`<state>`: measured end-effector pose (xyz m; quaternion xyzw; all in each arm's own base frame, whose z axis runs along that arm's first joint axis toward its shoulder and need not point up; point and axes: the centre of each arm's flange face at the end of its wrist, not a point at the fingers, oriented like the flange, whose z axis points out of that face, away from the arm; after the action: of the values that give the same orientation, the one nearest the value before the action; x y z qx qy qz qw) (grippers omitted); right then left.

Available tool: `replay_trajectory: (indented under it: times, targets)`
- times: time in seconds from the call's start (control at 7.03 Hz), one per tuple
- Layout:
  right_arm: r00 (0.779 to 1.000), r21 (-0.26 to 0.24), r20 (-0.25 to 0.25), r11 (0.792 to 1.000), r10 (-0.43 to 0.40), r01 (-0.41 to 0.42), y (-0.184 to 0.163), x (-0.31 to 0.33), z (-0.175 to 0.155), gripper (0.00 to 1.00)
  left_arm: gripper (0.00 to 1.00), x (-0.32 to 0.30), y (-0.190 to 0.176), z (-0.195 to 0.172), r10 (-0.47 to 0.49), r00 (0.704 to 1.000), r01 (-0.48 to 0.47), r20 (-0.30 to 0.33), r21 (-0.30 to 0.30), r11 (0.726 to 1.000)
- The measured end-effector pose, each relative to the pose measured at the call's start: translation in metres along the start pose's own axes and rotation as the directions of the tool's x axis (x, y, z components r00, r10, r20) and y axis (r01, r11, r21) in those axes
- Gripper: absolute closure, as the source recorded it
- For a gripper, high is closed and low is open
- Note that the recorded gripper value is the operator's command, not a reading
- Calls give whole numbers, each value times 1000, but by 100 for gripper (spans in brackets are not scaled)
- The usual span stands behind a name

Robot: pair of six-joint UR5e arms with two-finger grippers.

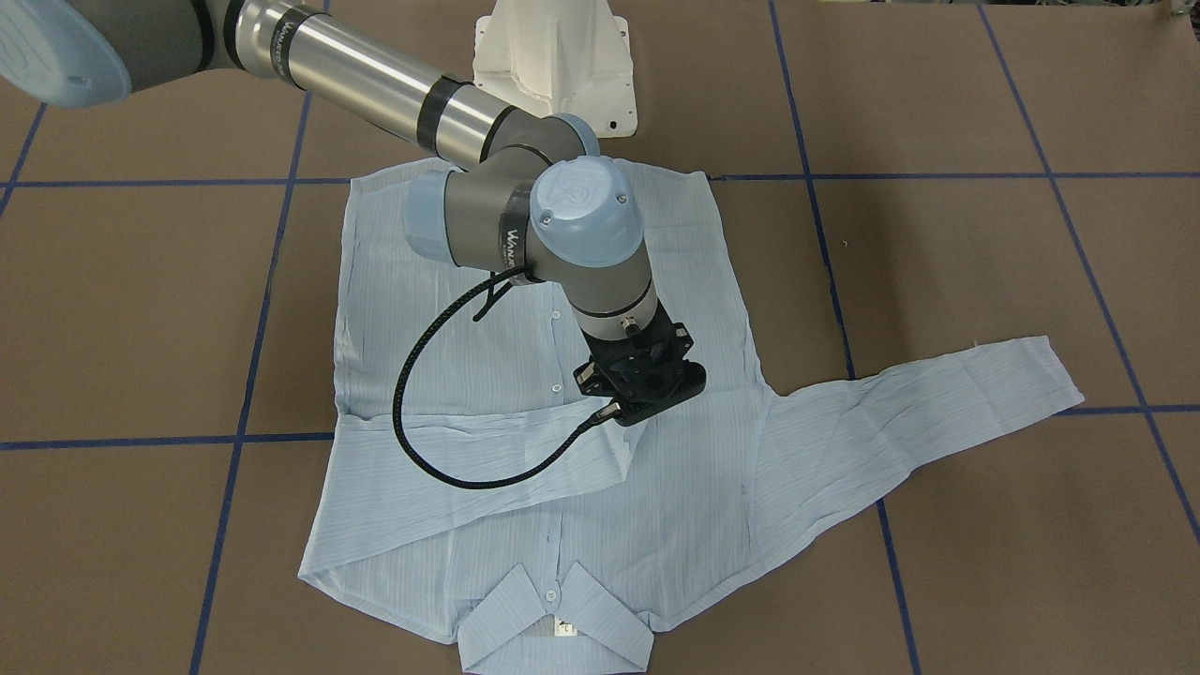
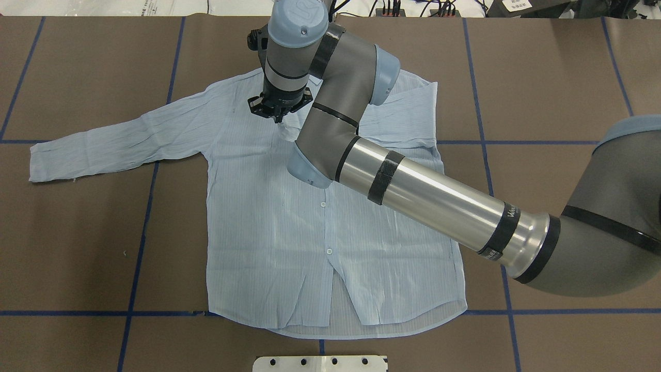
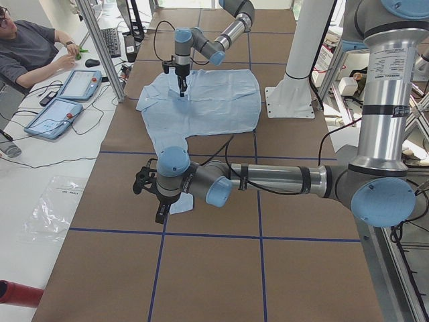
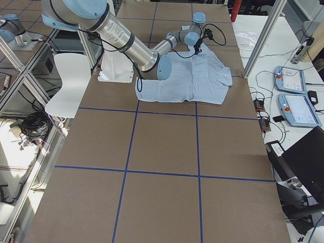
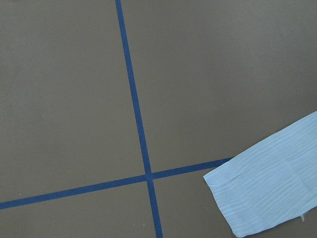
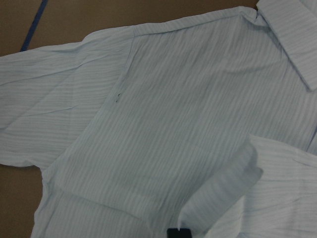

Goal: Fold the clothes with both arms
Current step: 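Carry the sleeve with the right gripper across the shirt toward the collar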

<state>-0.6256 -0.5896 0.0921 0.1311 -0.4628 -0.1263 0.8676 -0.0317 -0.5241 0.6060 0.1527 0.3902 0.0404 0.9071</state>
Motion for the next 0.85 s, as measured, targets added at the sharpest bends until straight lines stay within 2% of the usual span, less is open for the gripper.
replay_trajectory:
  times: [0.14,0.43,0.71,0.85]
  targets:
    - [1000,7,8,1000,-8,8,2,-9,16,0,1,1,-1,-1,1,1000,-1,-1,2,1000]
    - [1000,58,24,998,-19,17,6,-29,32,0,1,3,-7,-2,6,1000,-6,1,8,1000]
    - [999,82,45,996,27,-31,4,-45,23,0,1,4,-10,-3,-1,1000,1,2,10,1000]
    - [997,85,53,994,65,-69,6,-46,17,0,1,8,-13,-2,-36,999,36,1,11,999]
